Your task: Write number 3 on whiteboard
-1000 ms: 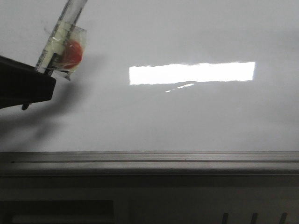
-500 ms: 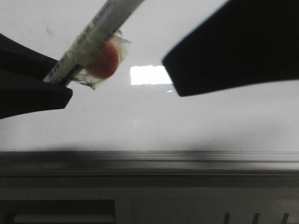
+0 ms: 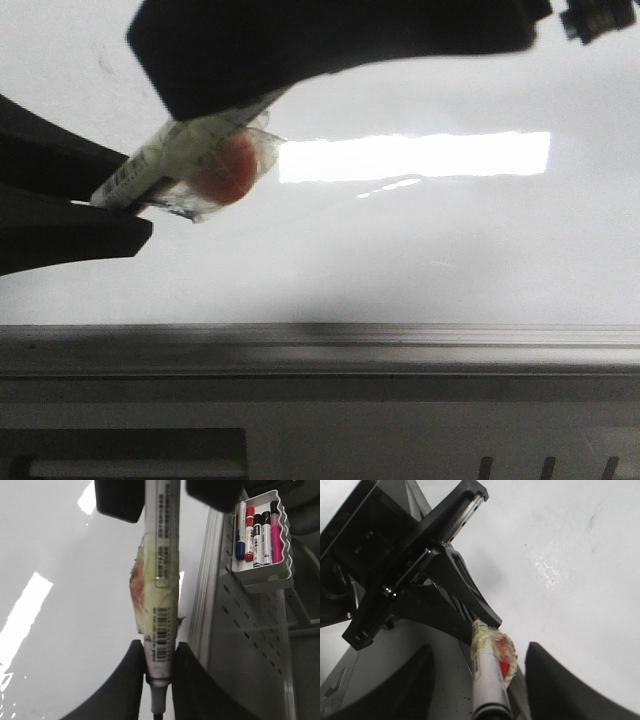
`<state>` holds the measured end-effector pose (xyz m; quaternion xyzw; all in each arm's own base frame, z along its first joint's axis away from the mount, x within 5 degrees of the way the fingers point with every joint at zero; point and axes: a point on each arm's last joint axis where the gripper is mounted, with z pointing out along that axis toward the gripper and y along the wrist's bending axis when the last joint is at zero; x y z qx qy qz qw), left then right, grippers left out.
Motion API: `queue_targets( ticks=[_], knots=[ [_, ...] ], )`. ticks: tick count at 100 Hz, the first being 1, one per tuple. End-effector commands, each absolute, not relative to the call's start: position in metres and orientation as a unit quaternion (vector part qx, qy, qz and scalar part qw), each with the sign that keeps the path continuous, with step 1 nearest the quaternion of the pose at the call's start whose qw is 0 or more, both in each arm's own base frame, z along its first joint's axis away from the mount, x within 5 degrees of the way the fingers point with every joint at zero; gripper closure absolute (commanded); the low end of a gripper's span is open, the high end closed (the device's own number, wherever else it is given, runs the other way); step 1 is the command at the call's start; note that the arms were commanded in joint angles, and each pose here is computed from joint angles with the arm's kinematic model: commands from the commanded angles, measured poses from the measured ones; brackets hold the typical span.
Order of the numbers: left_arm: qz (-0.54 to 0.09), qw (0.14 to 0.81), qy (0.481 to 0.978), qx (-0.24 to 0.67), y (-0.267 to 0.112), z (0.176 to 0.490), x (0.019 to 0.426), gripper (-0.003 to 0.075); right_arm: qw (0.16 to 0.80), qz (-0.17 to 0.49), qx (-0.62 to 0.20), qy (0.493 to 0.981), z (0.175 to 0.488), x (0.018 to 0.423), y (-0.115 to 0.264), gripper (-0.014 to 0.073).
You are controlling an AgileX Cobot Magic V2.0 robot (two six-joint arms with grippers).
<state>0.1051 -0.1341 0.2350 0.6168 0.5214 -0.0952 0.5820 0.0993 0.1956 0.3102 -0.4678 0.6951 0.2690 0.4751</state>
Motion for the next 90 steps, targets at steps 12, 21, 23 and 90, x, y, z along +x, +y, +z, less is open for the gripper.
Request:
queue_targets(
  ticks=[12, 21, 23, 90],
  knots=[
    [-0.118, 0.607, 0.506, 0.601, -0.139, 0.248, 0.104, 0.0741, 0.501, 0.271, -0.463, 0.680, 0.325, 0.102, 0.196, 0.0662],
    [-0.118, 0.607, 0.506, 0.601, -0.139, 0.248, 0.104, 0.0740, 0.474, 0.254, -0.470, 0.700, 0.319, 0.104, 0.192, 0.0659],
    [-0.119, 0.607, 0.506, 0.601, -0.139, 0.248, 0.104, 0.0740, 0.472, 0.253, -0.471, 0.701, 0.318, 0.104, 0.192, 0.0659],
    [-0.163, 0.643, 0.588, 0.463, -0.118, 0.269, 0.102, 0.0295, 0.509, 0.220, -0.419, 0.719, 0.383, 0.132, 0.177, 0.0659]
  ],
)
